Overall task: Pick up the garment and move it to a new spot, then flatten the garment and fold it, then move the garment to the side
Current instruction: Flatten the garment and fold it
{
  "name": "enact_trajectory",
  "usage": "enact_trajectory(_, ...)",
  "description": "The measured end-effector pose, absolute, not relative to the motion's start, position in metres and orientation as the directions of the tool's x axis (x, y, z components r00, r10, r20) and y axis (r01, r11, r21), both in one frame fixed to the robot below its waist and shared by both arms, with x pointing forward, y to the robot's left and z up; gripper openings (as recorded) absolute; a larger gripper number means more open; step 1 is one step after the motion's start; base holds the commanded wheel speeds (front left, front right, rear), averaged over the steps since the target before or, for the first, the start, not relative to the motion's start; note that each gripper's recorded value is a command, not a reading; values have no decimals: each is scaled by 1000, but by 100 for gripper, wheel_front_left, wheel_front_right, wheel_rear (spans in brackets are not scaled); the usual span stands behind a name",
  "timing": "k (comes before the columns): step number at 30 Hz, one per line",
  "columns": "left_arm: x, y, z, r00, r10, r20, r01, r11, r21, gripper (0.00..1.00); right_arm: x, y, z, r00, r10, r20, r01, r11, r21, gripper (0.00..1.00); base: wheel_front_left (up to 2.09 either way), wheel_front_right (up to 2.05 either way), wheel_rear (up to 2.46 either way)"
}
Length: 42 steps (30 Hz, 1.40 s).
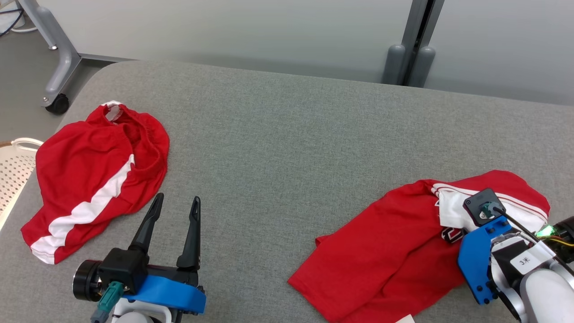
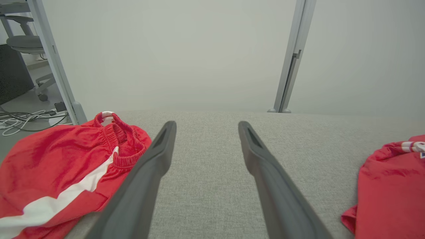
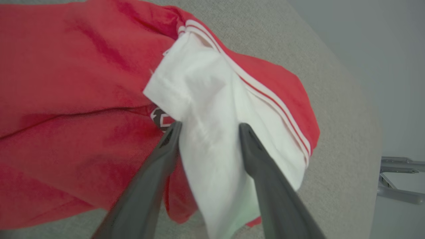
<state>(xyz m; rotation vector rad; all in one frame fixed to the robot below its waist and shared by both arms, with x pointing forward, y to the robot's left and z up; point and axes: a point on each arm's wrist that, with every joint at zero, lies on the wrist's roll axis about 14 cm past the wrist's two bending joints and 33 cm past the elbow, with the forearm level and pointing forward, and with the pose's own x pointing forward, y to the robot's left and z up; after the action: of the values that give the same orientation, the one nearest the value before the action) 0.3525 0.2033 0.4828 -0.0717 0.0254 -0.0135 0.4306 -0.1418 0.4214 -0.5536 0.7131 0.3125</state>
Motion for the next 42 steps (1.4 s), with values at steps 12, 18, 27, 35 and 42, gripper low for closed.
enact_trajectory(12,354,206,482,1000,-8,-28,6,997,-71,100,470,-129,472,838,149,-526,-364,870,-333,0,0,0,0)
enact_trajectory(18,359,205,480,999,-12,-34,10,998,-68,100,508,-121,491,866,162,-474,-332,895,-300,0,0,0,0)
enact_trajectory(27,359,209,479,999,3,-38,-6,998,-67,100,547,-101,495,902,207,-378,-320,910,-265,100,0,0,0)
enact_trajectory(35,355,206,483,1000,-7,-21,5,998,-68,100,517,-115,524,959,235,-160,-264,947,-185,100,0,0,0)
enact_trajectory(42,359,185,487,997,-76,-4,76,994,-76,100,460,-147,536,987,158,26,-157,986,-48,100,0,0,0)
